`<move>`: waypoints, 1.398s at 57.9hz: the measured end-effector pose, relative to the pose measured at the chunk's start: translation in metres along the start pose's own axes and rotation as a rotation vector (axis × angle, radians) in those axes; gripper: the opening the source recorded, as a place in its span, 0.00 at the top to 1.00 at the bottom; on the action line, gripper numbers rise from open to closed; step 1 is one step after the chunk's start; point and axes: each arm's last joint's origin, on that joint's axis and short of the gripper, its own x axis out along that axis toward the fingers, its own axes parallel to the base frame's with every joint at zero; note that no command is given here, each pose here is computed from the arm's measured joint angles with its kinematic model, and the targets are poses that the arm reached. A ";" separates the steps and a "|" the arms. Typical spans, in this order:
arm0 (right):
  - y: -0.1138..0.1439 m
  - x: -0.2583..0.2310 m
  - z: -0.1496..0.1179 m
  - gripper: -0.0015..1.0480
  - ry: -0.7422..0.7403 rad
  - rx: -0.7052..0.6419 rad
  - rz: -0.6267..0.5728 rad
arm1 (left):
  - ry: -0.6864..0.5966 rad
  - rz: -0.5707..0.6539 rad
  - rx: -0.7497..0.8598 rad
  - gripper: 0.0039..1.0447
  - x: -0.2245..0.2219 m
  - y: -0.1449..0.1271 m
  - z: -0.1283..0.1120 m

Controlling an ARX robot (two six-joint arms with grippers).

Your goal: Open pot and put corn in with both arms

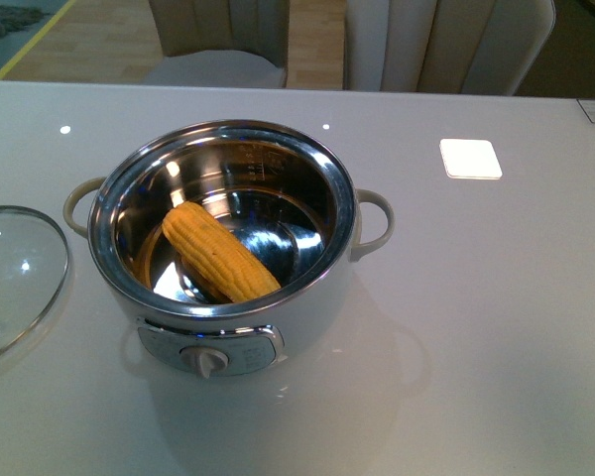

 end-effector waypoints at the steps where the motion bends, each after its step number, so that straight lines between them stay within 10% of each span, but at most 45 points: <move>1: 0.000 0.000 0.000 0.98 0.000 0.000 0.000 | 0.000 0.000 0.000 0.07 0.000 0.000 0.000; 16: 0.000 0.000 0.000 0.96 -0.002 0.000 0.000 | 0.000 0.000 0.000 0.07 0.000 0.000 0.000; 44: 0.000 0.000 0.000 0.09 -0.002 0.000 0.000 | 0.000 0.000 0.000 0.07 0.000 0.000 0.000; 81: 0.000 0.000 0.000 0.08 -0.002 0.002 0.000 | 0.000 0.000 0.000 0.07 0.000 0.000 0.000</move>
